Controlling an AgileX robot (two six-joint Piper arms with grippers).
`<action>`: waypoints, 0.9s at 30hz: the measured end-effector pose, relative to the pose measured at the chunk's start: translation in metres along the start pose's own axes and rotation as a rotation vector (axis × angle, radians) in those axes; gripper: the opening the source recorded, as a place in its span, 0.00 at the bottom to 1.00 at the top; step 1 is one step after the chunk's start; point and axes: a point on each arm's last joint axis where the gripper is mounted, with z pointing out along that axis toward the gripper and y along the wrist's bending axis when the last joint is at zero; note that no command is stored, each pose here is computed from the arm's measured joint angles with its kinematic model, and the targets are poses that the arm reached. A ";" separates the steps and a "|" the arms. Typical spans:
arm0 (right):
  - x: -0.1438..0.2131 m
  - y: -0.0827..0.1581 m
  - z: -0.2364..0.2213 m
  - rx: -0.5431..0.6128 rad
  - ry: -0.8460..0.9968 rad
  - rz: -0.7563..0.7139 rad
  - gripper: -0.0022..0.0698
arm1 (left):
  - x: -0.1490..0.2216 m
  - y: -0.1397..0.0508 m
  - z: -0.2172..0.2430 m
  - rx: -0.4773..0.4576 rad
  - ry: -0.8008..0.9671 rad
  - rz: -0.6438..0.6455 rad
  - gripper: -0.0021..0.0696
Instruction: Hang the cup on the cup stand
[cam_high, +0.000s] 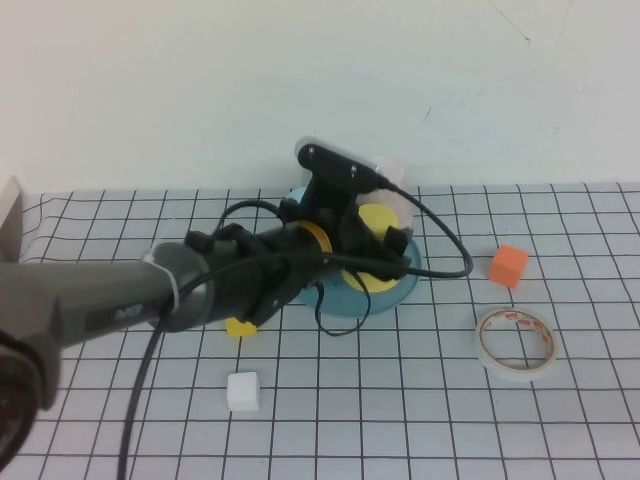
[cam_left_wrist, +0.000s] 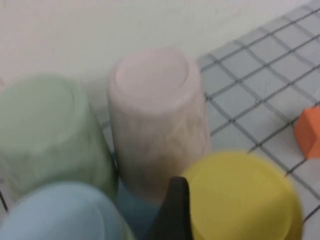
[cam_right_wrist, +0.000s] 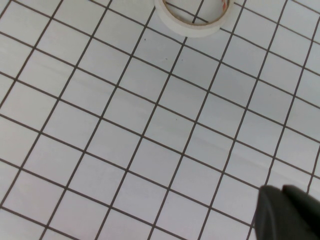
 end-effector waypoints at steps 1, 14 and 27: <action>0.000 0.000 0.000 0.000 0.000 0.000 0.03 | -0.005 -0.001 -0.003 0.004 -0.012 0.010 0.92; 0.000 0.000 0.000 0.000 0.000 0.000 0.03 | -0.093 -0.007 -0.089 -0.037 -0.153 0.154 0.09; 0.000 0.000 0.000 0.000 0.000 0.000 0.03 | -0.155 -0.004 -0.229 -0.208 -0.207 0.312 0.03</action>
